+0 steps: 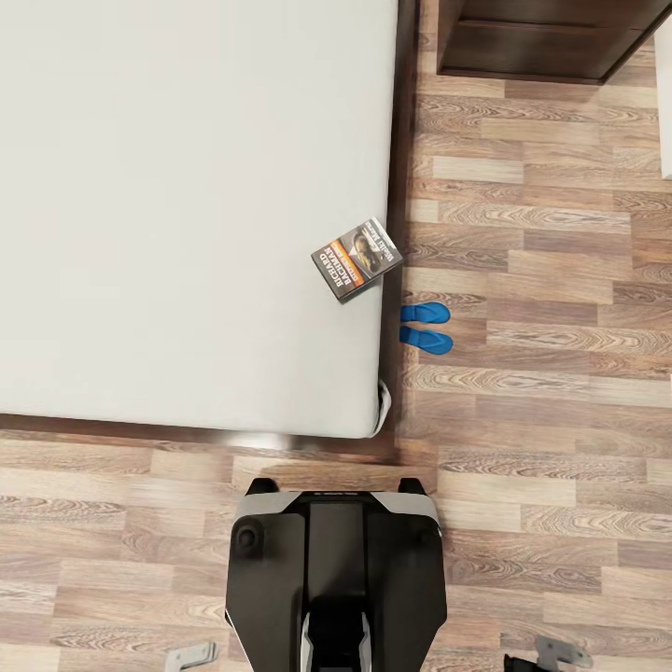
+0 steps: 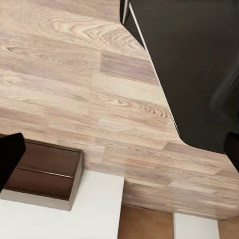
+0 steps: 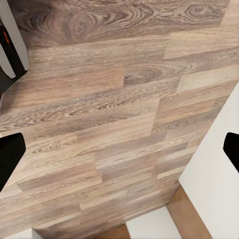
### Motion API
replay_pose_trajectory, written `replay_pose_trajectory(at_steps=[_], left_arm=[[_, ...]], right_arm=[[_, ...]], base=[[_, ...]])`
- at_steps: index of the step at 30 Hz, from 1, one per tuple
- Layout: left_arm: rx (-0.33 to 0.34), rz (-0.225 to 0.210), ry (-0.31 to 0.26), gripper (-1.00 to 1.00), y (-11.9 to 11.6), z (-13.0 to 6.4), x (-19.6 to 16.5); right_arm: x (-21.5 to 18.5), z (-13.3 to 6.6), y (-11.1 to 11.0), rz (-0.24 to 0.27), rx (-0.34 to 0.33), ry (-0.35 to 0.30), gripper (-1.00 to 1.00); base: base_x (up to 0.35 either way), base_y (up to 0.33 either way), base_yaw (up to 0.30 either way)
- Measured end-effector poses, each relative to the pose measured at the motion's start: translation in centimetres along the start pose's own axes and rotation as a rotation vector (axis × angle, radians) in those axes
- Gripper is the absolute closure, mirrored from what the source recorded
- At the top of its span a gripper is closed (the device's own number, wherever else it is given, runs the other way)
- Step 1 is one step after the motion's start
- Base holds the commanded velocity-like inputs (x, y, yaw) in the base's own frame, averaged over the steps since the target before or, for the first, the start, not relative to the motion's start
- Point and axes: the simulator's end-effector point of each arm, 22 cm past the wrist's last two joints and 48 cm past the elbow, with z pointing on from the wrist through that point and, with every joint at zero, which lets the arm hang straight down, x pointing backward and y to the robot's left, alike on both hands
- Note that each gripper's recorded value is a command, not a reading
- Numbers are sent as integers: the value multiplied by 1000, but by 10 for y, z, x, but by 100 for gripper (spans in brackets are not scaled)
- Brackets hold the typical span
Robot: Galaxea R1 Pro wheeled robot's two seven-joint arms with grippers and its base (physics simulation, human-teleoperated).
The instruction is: In the bedroom, move the book from the bed onto either nightstand, and place the two sandals side by side next to the bed.
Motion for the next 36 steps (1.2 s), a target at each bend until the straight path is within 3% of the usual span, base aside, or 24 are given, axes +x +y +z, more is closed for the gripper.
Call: replay_pose_trajectory(at_steps=[11,36], left_arm=[[2,-3,-38,-100,0,0,-7],[2,-3,-44,-100,0,0,-8]], right_arm=[[3,0,1,-4,-3,4,-100],[1,-1,4,-10,-8,-3,-100]], base=[[0,0,0],[0,0,0]])
